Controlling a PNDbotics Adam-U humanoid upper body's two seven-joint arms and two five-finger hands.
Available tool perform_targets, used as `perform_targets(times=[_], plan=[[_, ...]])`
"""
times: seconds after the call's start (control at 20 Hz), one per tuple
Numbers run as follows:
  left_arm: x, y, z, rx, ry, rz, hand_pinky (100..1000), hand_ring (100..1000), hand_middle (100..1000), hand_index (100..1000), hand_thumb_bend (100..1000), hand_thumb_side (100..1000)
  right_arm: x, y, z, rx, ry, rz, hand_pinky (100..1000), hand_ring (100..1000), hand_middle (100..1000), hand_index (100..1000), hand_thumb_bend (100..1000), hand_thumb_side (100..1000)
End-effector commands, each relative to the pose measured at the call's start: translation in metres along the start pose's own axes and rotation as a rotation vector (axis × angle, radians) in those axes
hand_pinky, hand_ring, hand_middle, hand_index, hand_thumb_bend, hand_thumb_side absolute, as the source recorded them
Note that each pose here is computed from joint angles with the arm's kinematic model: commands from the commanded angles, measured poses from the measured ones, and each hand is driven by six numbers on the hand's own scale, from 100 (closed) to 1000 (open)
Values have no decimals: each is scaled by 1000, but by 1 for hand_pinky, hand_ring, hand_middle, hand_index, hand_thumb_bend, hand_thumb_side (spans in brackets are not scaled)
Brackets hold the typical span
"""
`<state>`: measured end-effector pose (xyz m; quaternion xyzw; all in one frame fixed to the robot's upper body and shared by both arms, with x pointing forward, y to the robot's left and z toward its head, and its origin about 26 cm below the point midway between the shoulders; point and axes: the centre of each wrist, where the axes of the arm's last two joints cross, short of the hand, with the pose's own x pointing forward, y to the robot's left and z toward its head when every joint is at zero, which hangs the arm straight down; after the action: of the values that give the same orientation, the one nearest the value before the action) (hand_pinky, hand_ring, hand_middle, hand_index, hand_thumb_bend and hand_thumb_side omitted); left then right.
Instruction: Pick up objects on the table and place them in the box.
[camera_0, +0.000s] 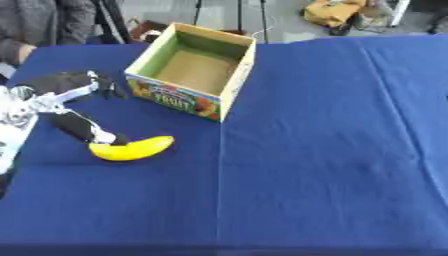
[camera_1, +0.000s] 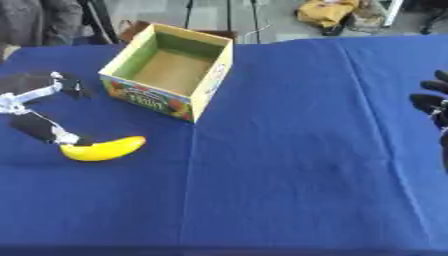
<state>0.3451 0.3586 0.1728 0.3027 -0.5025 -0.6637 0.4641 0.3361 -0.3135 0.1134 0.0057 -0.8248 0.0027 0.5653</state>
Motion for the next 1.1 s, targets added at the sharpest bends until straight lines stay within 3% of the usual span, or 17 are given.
perform_targets(times=[0.05, 0.5, 1.1], plan=[[0, 9, 2, -34, 17, -47, 788, 719, 713, 799, 820, 553, 11, -4, -5, 11, -30, 24, 818, 677, 687, 810, 100, 912], [1, -19, -19, -129, 50, -77, 786, 726, 720, 803, 827, 557, 11, -3, -5, 13, -29, 22, 818, 677, 687, 810, 100, 911], [-1, -27, -25, -143, 53, -76, 781, 716, 709, 794, 823, 560, 11, -3, -5, 14, -29, 20, 818, 677, 687, 810, 100, 911]])
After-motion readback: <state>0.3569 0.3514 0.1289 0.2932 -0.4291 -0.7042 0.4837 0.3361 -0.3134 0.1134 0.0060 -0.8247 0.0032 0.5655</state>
